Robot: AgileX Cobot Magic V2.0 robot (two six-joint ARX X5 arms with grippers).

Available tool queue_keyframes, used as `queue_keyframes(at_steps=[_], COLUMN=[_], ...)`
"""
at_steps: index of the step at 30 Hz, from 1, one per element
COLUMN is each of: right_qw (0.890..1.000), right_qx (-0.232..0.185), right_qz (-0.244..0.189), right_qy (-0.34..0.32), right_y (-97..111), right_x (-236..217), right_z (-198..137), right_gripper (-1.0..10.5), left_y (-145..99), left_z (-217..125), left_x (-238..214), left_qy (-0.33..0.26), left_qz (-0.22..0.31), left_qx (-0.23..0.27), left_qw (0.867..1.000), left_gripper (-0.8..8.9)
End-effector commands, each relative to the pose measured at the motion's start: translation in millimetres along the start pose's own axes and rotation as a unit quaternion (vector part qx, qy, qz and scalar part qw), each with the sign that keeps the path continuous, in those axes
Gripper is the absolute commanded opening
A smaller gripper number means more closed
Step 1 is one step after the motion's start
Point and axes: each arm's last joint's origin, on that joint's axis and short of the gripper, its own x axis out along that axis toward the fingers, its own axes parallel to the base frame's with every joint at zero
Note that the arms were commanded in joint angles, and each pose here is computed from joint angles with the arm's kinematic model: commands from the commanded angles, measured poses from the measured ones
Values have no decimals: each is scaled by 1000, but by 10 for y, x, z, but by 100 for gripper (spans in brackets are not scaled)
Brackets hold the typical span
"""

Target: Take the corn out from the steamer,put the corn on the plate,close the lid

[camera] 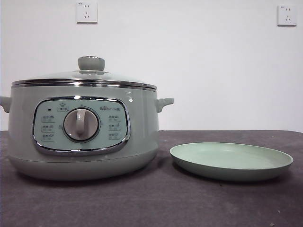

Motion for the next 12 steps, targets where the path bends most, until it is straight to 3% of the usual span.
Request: queue_keyframes(at_steps=[1, 12], right_qw=[998, 999], right_qx=[57, 36], right_qz=[-3, 1], right_qy=[7, -4], right_y=[-16, 124], right_x=[12, -83], right_z=[-38, 336], right_gripper=[0, -10], left_y=[-2, -92], left_z=[-36, 219], left_x=[15, -103], left_qy=[6, 1], left_qz=[-24, -35], left_qx=[-51, -52], left_qw=[998, 998], left_gripper=[-4, -7])
